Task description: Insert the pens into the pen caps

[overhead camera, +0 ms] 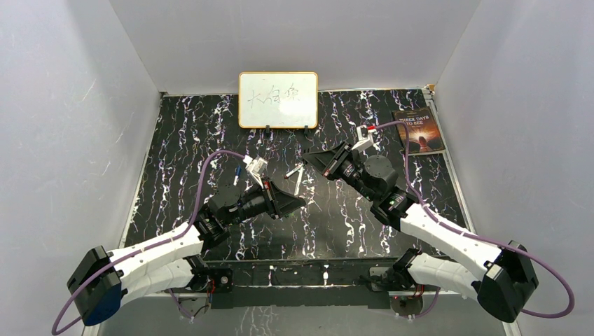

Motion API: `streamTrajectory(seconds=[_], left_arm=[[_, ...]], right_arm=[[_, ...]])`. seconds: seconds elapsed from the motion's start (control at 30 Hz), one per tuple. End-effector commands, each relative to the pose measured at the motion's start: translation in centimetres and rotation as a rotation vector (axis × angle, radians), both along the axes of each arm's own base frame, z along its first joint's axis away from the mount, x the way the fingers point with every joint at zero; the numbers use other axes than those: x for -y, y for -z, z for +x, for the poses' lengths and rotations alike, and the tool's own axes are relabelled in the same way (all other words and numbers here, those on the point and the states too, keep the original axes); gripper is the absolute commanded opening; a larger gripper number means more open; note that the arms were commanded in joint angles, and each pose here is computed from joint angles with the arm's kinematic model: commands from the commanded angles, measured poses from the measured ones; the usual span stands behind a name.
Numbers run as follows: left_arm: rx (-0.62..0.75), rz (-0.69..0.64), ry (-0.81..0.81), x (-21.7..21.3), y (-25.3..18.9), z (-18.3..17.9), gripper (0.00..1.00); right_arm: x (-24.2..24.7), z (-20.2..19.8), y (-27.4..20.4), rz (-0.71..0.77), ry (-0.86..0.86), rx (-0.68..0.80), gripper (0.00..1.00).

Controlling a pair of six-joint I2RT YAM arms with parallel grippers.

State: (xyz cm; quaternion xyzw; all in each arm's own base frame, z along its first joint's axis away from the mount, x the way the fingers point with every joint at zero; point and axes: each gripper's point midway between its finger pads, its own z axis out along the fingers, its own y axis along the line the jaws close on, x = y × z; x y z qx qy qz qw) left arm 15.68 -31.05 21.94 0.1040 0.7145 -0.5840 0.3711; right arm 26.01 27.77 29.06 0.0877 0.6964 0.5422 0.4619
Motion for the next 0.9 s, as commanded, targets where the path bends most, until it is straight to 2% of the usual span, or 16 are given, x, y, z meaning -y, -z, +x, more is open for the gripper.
streamTrajectory(seconds=[0.0, 0.87], left_arm=[[0.050, -0.046, 0.005, 0.0, -2.0, -0.2, 0.00], [0.058, -0.038, 0.009, 0.1, -2.2, -0.2, 0.00]], right_arm=[[0.2, 0.6, -4.4, 0.055, 0.016, 0.104, 0.00], [-0.3, 0.1, -3.3, 0.068, -0.024, 0.081, 0.00]])
